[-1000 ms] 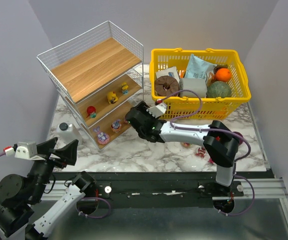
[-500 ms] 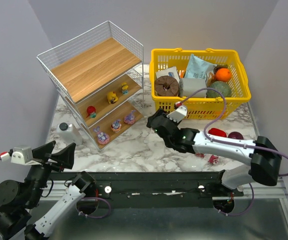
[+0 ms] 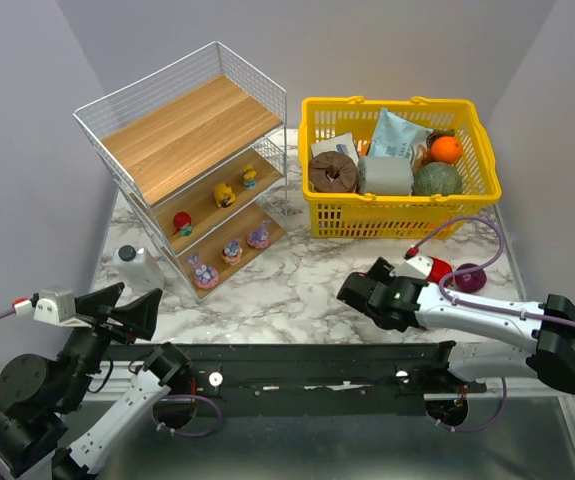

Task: Place and organize the plastic toys onto the shelf

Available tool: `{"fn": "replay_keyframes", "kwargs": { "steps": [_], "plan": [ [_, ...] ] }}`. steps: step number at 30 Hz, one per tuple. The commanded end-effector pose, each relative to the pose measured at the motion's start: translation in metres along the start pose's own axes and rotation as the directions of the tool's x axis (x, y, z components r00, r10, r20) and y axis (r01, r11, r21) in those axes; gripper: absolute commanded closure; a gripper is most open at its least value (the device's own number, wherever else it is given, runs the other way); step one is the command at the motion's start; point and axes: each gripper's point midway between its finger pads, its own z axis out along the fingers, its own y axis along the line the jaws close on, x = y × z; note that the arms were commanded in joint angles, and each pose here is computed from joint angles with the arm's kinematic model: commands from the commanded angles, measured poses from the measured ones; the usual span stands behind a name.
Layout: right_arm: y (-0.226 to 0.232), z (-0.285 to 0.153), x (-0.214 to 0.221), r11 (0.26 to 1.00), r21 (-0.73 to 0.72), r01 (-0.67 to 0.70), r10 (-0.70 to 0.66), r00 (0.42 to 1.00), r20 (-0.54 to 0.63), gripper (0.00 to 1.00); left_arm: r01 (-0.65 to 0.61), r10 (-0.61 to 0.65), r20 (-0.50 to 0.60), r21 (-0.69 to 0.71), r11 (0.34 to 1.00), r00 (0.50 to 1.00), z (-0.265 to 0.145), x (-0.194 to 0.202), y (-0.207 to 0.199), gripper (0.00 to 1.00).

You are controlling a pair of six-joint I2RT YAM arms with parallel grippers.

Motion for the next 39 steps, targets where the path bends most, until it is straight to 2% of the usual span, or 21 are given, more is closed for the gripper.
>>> {"fn": "replay_keyframes", "kwargs": {
  "steps": [1,7,14,23,29,30,33,39],
  "plan": [
    [-0.023,0.010,-0.011,0.996,0.073,-0.055,0.048,0.995,0.091,0.20,0.031,-0.031,-0.001,0.056,0.998,1.000,0.001,0.001,-0.011,0.01],
    [-0.017,0.027,-0.015,0.995,0.089,-0.053,0.044,0.995,0.092,0.23,0.033,-0.033,-0.006,0.057,0.998,0.999,0.001,0.000,-0.012,0.01],
    [-0.002,0.047,-0.013,0.999,0.010,-0.051,0.050,0.997,0.053,0.28,0.030,-0.030,0.007,0.051,0.998,1.000,-0.001,-0.004,-0.011,0.01],
    [0.011,0.054,0.001,0.998,-0.043,-0.049,0.049,0.999,-0.022,0.44,0.022,-0.022,0.009,0.043,0.999,1.000,0.001,-0.005,-0.010,0.01],
    [0.019,0.048,0.005,0.995,-0.081,-0.055,0.049,0.996,-0.069,0.74,0.021,-0.021,0.014,0.042,0.999,1.000,0.000,-0.007,-0.009,0.01],
    [0.020,0.047,0.005,0.995,-0.084,-0.051,0.045,0.996,-0.072,0.84,0.021,-0.022,0.016,0.042,0.999,1.000,0.000,-0.007,-0.009,0.01],
    [0.025,0.046,0.003,0.995,-0.094,-0.040,0.033,0.997,-0.071,0.99,0.020,-0.021,0.021,0.046,0.999,1.000,0.000,-0.009,-0.010,0.01],
    [0.049,0.032,-0.010,0.984,-0.177,0.004,-0.018,0.997,-0.078,1.00,0.017,-0.018,0.020,0.047,0.999,1.000,0.001,-0.010,-0.011,0.01]
  ]
}}
